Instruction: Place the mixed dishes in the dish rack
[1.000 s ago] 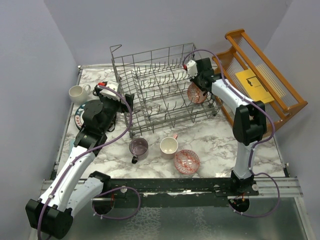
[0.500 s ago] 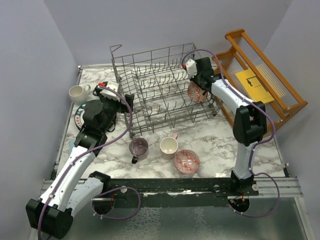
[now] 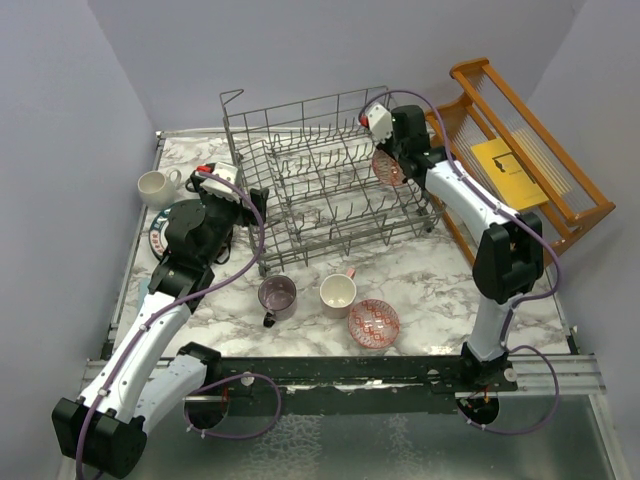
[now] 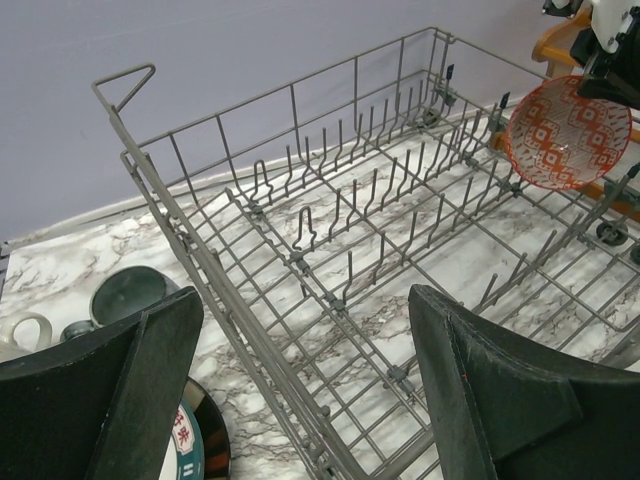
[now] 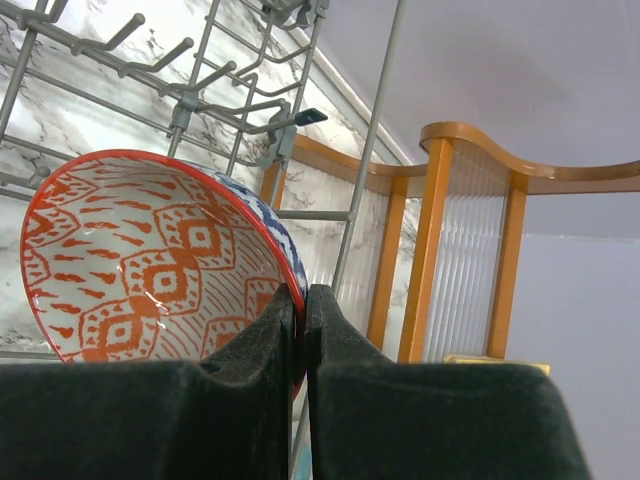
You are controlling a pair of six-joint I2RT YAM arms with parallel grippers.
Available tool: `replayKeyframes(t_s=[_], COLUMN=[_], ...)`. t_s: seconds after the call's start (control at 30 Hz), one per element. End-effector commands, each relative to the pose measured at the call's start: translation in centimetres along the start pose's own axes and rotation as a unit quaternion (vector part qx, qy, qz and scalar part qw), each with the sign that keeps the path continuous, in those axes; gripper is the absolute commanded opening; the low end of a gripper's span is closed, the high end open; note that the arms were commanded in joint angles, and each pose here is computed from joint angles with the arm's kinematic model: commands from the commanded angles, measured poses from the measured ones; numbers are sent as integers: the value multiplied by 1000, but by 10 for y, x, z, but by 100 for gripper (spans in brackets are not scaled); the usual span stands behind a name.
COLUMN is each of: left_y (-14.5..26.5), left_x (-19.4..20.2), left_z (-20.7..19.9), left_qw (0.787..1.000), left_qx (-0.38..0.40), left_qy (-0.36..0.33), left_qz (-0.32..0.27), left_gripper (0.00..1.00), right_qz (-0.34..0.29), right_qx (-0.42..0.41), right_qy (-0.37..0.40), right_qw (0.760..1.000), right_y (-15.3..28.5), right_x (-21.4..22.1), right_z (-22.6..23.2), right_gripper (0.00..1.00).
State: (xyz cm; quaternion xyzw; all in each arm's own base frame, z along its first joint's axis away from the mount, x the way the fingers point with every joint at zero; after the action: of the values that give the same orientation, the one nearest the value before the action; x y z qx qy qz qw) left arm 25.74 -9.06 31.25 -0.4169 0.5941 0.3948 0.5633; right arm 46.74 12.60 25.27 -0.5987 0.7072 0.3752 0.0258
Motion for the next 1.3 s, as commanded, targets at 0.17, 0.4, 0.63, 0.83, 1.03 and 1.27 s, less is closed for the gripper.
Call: replayKeyframes(t_s=[0.17, 0.4, 0.63, 0.83, 1.03, 1.27], left_y=[1, 10, -3, -37, -75, -123], left_x=[-10, -46, -71, -76, -66, -38], left_z=[-7, -29, -58, -71, -93, -96], left_qw=[999, 985, 945, 924, 948, 966], left_qx=[33, 110, 217, 249, 214, 126], left_qy=[16, 100, 226, 287, 238, 209], left_qz=[-30, -88, -94, -48, 8, 82], left_gripper=[86, 88, 88, 81, 79, 79], right_qz=[-52, -101, -137, -171, -200, -219], right_qx=[58, 17, -19, -61, -102, -122], right_qy=[-10, -50, -75, -97, -112, -118], right_qw=[997, 994, 988, 979, 968, 961], right_y=[28, 53, 74, 91, 106, 117], right_x=[-23, -37, -45, -53, -61, -64], right_z=[-25, -31, -32, -30, -26, -26], right_gripper=[1, 1, 1, 1, 1, 1])
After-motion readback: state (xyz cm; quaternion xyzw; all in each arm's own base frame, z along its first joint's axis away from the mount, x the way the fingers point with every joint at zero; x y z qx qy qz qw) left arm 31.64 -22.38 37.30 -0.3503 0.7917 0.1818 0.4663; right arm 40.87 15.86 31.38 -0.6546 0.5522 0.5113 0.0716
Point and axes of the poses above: each gripper's point midway between its finger pads, its own y axis back along the fingers, its own z axis along the line the jaws close on, x = y × z, the point moved 7 cm from there along y, back along the fingers, and after that the axes turned 5 degrees about y, right-handed, at the moved point
